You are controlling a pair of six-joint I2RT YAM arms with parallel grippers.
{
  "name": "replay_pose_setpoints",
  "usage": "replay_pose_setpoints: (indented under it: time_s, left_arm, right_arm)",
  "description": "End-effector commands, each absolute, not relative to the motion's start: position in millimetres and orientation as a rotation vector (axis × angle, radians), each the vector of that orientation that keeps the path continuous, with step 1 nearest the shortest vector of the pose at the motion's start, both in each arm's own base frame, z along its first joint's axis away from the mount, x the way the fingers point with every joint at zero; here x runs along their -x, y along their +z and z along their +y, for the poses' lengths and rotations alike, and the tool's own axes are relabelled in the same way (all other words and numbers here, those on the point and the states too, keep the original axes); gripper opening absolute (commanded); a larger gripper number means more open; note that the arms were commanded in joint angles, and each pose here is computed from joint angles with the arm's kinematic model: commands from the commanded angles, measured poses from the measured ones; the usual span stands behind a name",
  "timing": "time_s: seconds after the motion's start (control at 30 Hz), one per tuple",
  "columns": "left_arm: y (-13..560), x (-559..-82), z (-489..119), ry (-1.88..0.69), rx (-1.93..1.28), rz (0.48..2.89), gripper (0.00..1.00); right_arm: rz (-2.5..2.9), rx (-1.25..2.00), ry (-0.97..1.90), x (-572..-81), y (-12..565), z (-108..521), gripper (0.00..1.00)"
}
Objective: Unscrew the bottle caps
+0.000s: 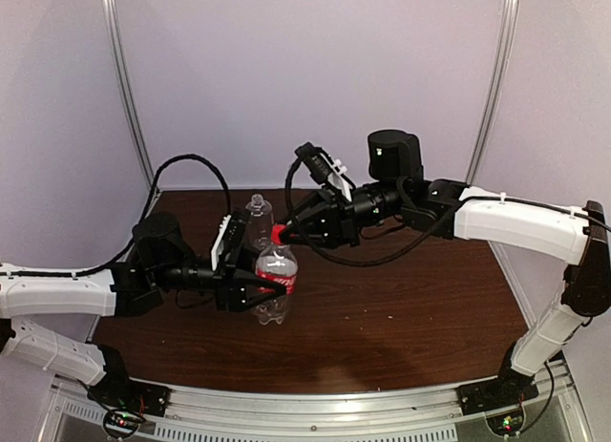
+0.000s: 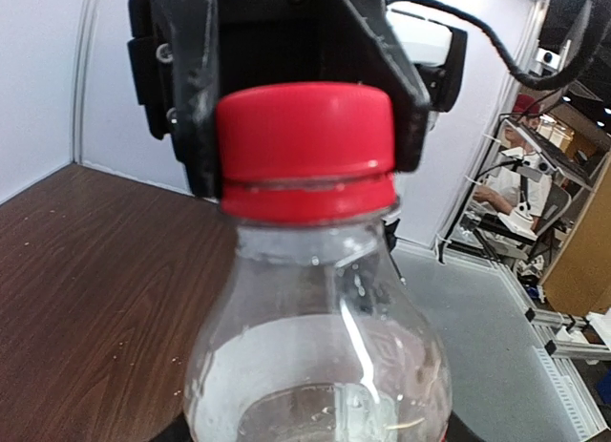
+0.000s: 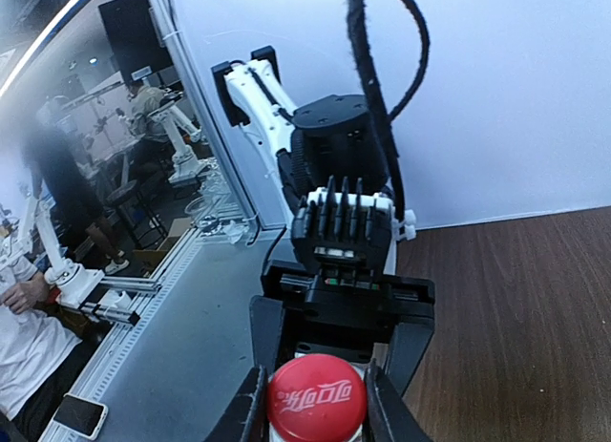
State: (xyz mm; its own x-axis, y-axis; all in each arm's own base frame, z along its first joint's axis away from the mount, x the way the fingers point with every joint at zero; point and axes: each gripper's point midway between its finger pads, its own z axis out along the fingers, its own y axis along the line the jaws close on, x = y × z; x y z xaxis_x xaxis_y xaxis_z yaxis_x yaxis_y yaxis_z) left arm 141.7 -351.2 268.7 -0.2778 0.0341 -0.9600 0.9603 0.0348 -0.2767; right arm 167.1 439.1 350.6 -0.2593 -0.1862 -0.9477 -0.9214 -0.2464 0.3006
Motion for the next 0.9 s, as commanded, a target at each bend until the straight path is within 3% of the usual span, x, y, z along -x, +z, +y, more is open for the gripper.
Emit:
replay_pose_setpoints:
  time_s: [0.0,0.17,0.3,0.47,0.67,0.87]
  left_arm:
    - [305,-121,-346,-1.446,-1.119,1.240,0.27]
    - [303,-123,-347,-1.446,-1.116,1.248,0.28]
    - [302,-126,-348,-1.435,-1.104,1.263,0.28]
    - [298,-132,-348,-1.406,-1.079,1.299,0.28]
    - [288,-157,-347,-1.274,-0.997,1.412,0.28]
    - [280,-171,-348,-1.213,-0.959,1.478,0.28]
  right_arm:
    - [1.214,1.571,1.710,-133,360,426,0.12]
    - [1.226,1.557,1.708,-135,360,426,0.13]
    - [1.279,1.505,1.672,-143,360,429,0.20]
    - [1.413,1.380,1.572,-164,360,434,0.41]
    - [1.493,1.251,1.530,-175,373,431,0.77]
    - [1.586,1.046,1.427,-198,388,425,0.86]
